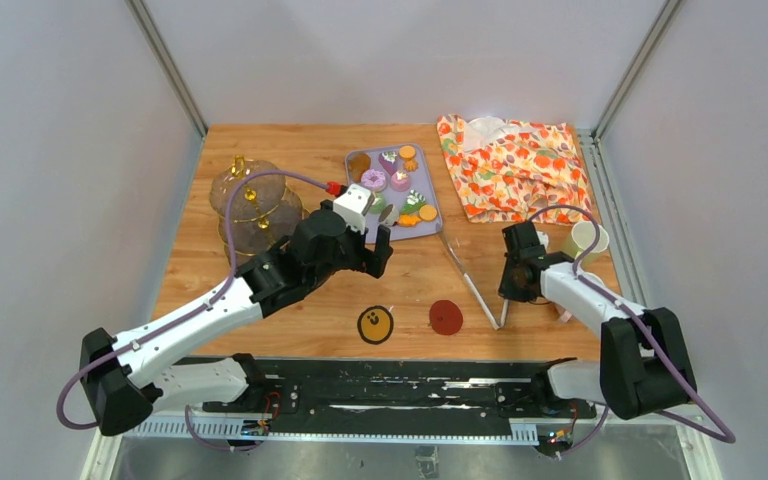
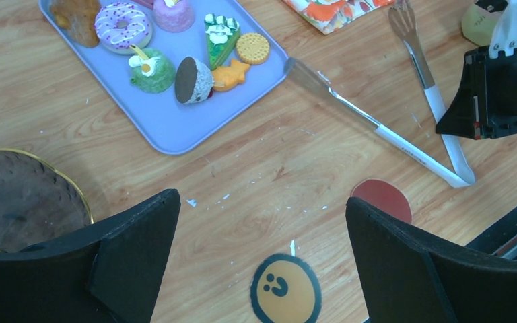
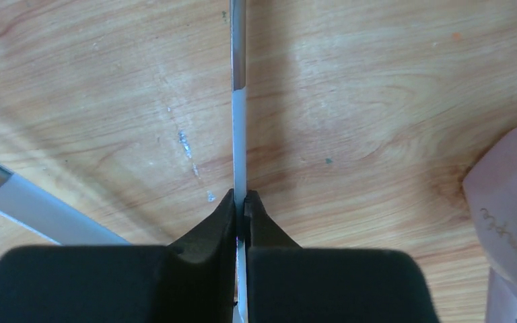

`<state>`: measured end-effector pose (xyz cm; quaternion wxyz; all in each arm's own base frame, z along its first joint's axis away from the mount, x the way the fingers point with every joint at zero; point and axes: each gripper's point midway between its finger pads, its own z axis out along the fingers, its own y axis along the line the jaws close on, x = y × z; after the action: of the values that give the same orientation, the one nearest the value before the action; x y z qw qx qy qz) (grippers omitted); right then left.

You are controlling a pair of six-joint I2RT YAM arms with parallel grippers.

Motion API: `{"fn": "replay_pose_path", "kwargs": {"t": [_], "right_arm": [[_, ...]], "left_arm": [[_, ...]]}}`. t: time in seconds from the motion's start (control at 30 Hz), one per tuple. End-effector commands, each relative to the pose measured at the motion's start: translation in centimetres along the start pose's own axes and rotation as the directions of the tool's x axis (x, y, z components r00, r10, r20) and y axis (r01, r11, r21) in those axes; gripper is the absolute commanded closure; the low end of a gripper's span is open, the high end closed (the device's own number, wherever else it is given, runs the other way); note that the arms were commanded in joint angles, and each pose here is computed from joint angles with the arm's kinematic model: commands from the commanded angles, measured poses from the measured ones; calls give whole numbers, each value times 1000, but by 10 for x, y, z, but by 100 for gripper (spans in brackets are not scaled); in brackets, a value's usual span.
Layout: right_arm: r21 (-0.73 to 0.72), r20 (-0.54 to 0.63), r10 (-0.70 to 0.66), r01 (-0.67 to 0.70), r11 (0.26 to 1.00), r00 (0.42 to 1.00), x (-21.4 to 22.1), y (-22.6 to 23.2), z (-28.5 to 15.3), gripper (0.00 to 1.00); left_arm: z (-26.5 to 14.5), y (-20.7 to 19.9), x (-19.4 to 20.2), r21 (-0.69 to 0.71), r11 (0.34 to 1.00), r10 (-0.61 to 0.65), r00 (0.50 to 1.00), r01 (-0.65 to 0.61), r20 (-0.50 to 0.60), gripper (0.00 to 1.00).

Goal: Serve the afternoon tea

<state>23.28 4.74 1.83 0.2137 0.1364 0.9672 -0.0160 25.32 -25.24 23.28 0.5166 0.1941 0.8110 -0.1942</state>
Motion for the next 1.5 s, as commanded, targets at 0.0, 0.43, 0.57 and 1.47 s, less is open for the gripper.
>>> {"fn": "replay_pose_path", "kwargs": {"t": [0.0, 0.43, 0.57, 1.47], "right_arm": [[-5, 25, -15, 15, 1000, 1000, -6, -2, -6, 93], [-105, 77, -95, 102, 989, 993, -12, 4, -42, 20], [-63, 29, -121, 123, 990, 992, -4, -4, -38, 18], [101, -1, 264, -263, 960, 964, 15, -24, -12, 88]], "left_arm": [[0, -5, -2, 20, 1000, -10, 1000, 9, 16, 2], [7, -11, 0, 36, 999, -1, 1000, 1, -12, 2], [8, -12, 1, 40, 999, -4, 1000, 5, -17, 2], [6, -17, 2, 71, 997, -11, 1000, 11, -9, 2]]}}
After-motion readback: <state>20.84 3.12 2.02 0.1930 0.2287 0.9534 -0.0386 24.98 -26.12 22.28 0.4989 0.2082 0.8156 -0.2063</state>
